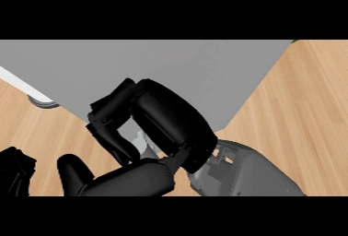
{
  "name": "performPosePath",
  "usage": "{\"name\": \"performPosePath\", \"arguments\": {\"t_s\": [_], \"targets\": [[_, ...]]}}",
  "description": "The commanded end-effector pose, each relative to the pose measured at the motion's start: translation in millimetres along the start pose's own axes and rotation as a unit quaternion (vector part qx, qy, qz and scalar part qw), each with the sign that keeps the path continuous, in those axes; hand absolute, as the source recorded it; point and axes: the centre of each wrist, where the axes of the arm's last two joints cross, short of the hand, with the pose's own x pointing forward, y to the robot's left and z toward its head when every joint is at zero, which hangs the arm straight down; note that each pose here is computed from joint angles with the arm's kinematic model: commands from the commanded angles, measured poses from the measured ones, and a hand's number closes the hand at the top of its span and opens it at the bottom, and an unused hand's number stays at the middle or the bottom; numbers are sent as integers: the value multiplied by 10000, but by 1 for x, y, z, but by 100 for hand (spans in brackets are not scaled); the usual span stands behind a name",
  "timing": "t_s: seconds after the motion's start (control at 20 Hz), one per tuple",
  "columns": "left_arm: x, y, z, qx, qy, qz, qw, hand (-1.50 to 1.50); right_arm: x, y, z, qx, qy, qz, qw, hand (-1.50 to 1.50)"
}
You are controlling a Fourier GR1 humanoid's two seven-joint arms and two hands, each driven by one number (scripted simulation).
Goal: Pick up the wine, place it into the cabinet and close the cabinet
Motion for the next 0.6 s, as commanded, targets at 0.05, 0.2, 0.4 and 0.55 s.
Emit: {"name": "performPosePath", "arguments": {"t_s": [0.05, 0.2, 0.4, 0.55], "targets": [[-2, 11, 5, 24, -20, -17, 10000, 150, -7, -36, -20, -362, 46, -286, 9989, 150], [1, -12, 1, -37, -20, -70, 10000, 150, -6, -27, -21, -578, 52, -327, 9978, 150], [0, -10, 0, -101, 19, -35, 9999, 150, -47, -60, -29, -738, 216, -280, 9966, 150], [8, -8, 0, -20, -74, -100, 9999, 150, -62, -87, -9, -862, 271, -390, 9951, 150]]}}
